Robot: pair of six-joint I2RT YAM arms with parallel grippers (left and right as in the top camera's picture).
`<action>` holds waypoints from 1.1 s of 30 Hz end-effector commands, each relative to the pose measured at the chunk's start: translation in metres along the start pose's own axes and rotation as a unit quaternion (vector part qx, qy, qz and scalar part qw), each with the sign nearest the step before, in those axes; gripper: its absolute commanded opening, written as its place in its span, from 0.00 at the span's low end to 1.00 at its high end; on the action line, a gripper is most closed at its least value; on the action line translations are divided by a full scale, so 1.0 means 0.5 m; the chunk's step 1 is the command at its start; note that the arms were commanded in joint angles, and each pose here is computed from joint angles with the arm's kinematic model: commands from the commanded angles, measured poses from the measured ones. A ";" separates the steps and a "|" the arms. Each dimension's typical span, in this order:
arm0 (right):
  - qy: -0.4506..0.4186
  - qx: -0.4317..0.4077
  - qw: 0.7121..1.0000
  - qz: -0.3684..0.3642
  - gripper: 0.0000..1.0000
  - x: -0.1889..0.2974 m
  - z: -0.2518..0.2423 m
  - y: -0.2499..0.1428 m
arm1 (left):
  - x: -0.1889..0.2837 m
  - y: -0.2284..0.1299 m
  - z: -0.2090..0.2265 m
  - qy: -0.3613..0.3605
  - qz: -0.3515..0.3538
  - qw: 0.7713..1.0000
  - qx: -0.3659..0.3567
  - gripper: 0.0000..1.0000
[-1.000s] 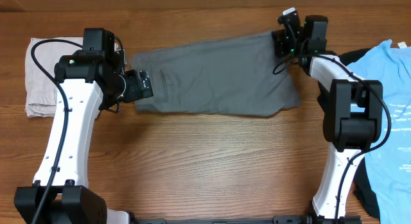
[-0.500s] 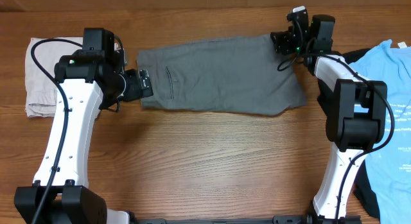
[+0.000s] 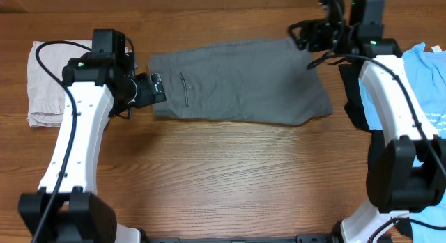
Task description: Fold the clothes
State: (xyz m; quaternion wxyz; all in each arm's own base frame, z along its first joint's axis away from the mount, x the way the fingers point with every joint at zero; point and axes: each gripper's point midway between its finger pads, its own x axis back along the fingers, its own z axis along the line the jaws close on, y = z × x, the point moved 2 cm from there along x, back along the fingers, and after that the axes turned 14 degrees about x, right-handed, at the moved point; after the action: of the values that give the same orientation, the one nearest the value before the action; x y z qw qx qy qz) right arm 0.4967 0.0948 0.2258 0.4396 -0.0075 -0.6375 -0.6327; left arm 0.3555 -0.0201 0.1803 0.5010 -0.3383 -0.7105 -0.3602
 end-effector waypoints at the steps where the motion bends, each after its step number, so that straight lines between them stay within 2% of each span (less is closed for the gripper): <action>1: 0.058 -0.034 0.996 0.062 0.75 -0.058 0.080 -0.058 | -0.065 0.016 0.011 0.023 0.017 0.999 0.029 1.00; 8: 0.100 -0.026 0.983 0.149 0.75 -0.142 0.190 -0.150 | -0.191 0.045 -0.021 -0.013 0.045 0.998 0.037 1.00; 11: 0.062 -0.045 0.979 0.190 0.75 -0.182 0.191 -0.198 | -0.240 0.064 -0.034 -0.029 0.042 0.998 0.045 0.99; 17: 0.056 -0.060 0.971 0.226 0.76 -0.222 0.189 -0.253 | -0.295 0.066 -0.036 -0.032 0.051 0.997 0.052 0.94; 24: 0.056 -0.059 0.972 0.222 0.76 -0.232 0.185 -0.256 | -0.356 0.051 -0.019 -0.011 0.074 0.996 0.056 0.95; 31: 0.056 -0.059 0.972 0.222 0.79 -0.232 0.185 -0.256 | -0.373 0.034 -0.027 -0.010 0.087 0.995 0.049 0.95; 33: 0.056 -0.059 0.972 0.222 0.79 -0.232 0.185 -0.256 | -0.374 0.030 -0.035 -0.012 0.087 0.995 0.044 0.91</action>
State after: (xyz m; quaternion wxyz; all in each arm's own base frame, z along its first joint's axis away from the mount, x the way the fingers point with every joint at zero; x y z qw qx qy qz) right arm 0.4432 0.2086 0.0727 0.6066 -0.1391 -0.5540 -0.5529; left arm 0.4355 -0.0358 0.0310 0.5220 -0.3589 -0.7167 -0.2916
